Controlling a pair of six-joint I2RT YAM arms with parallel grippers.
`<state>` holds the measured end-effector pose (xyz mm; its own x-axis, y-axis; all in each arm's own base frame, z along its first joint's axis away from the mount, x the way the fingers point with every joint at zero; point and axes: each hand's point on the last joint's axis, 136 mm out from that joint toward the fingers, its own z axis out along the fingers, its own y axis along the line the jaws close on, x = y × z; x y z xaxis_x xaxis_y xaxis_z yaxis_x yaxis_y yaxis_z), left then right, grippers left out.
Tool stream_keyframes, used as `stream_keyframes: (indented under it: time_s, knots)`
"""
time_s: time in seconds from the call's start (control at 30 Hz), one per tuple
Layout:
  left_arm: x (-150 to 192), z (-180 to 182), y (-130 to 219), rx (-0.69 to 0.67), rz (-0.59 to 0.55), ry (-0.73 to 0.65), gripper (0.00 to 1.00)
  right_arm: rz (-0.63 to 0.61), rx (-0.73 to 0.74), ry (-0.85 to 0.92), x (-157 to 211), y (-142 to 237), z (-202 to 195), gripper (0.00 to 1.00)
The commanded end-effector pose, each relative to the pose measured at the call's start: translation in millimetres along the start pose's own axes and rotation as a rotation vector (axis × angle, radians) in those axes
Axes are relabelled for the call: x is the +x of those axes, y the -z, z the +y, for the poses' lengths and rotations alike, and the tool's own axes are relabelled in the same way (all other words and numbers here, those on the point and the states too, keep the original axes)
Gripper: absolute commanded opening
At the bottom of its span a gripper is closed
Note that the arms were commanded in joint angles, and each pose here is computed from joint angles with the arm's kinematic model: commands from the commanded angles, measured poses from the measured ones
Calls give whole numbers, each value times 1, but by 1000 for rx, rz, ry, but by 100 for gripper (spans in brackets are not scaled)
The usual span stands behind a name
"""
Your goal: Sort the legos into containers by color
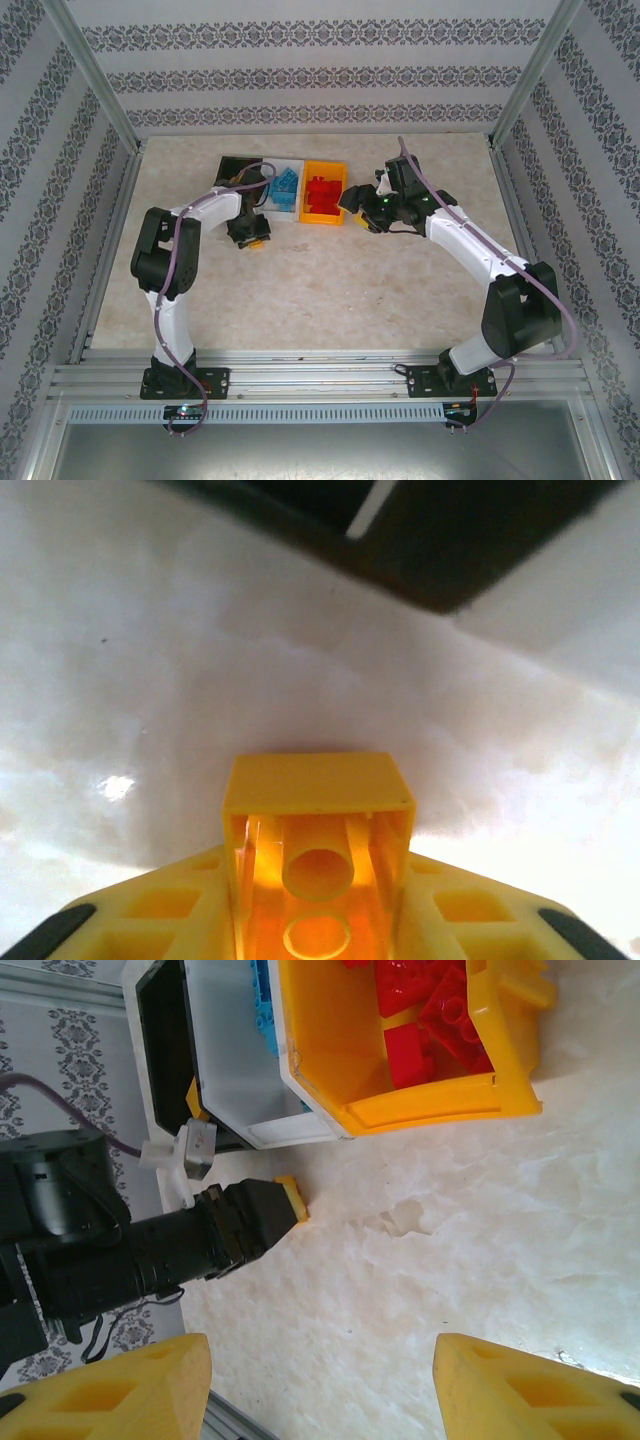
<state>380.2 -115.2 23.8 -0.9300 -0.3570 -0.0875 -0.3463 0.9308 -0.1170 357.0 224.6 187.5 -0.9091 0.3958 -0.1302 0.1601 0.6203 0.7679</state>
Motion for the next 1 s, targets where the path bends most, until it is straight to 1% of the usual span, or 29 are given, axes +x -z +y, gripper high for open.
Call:
stream_keyframes:
  time_s: [0.0, 0.13, 0.2, 0.33, 0.43, 0.5, 0.57, 0.67, 0.73, 0.97]
  knots:
    - [15, 7, 12, -7, 10, -28, 34, 10, -22, -4, -3, -4, 9, 61]
    - [25, 13, 20, 17, 0, -21, 30, 18, -15, -10, -5, -9, 8, 62]
    - [29, 13, 24, 63, -11, -10, 29, 24, -4, -15, -6, -12, 5, 62]
    - [37, 12, 37, 158, -23, 58, 28, 62, 94, -62, -1, -21, -21, 61]
    - [49, 5, 50, 275, 2, 152, 28, 107, 193, -94, 7, -23, -45, 61]
    - [54, -4, 62, 377, -20, 216, 28, 141, 243, -91, 14, -24, -56, 61]
    - [57, -5, 73, 451, -55, 283, 28, 201, 297, -92, 25, -26, -69, 62]
    - [56, -10, 83, 538, -66, 345, 28, 267, 349, -76, 40, -30, -81, 62]
    - [51, -13, 89, 573, -69, 361, 28, 291, 366, -57, 47, -31, -83, 63]
    - [10, -26, 118, 704, -101, 411, 28, 332, 418, 32, 55, -36, -76, 63]
